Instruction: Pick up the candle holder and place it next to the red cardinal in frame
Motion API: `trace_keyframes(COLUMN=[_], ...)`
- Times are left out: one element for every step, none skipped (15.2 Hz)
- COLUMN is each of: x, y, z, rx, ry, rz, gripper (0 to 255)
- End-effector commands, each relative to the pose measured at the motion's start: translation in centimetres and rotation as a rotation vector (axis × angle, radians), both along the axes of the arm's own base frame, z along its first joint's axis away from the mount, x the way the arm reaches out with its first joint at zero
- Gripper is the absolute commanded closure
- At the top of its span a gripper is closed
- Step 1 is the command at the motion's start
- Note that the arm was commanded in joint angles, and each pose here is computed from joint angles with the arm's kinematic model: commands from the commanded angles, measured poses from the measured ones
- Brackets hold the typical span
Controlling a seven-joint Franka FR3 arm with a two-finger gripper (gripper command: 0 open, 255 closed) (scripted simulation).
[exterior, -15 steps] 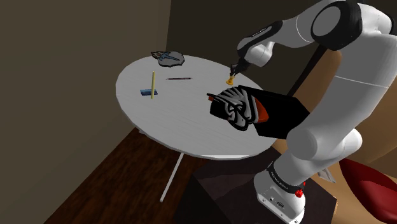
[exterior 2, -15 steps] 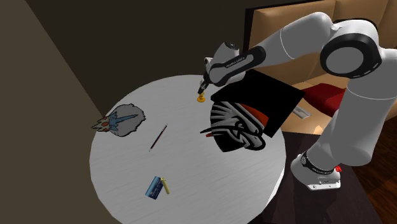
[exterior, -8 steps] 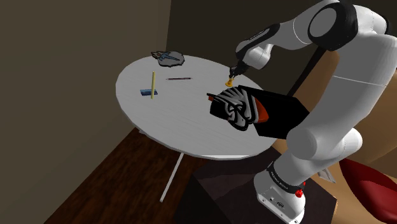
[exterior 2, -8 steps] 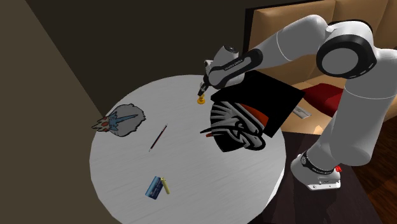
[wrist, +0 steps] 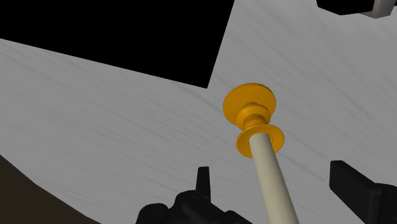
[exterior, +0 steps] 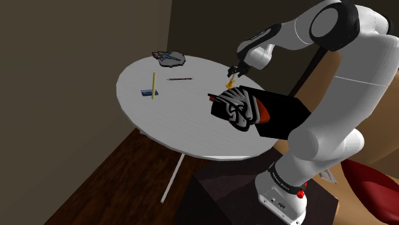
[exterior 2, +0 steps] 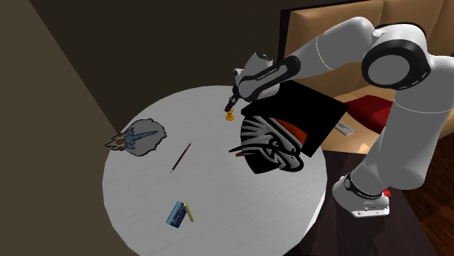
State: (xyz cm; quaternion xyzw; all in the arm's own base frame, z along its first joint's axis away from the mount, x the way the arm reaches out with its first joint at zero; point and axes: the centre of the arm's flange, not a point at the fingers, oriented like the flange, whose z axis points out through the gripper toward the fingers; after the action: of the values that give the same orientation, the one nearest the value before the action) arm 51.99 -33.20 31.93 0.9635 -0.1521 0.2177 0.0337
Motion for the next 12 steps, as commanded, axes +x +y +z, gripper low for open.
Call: trace_keyframes(x=[0.0,-0.5,-1.1,-1.6,-2.0,-2.0,-2.0,-2.0,-2.0,-2.0,-2.0,-2.0], y=[0.0,0.2,0.3,0.5,0.7,0.7,0.7,0.7,0.7,0.7,0.7,0.7], z=[0.0,1.2,2.4,3.6,4.5,4.5,4.5,4.5,4.5,4.5,4.5,4.5], rx=[0.0,0.0,0.0,0.0,0.0,0.0,0.0,0.0,0.0,0.0,0.0,0.0], ry=[0.0,0.0,0.0,0.0,0.0,0.0,0.0,0.0,0.0,0.0,0.0,0.0], rz=[0.0,0.0,0.0,0.0,0.0,0.0,0.0,0.0,0.0,0.0,0.0,0.0], gripper=[0,0,0,0,0,0,0,0,0,0,0,0])
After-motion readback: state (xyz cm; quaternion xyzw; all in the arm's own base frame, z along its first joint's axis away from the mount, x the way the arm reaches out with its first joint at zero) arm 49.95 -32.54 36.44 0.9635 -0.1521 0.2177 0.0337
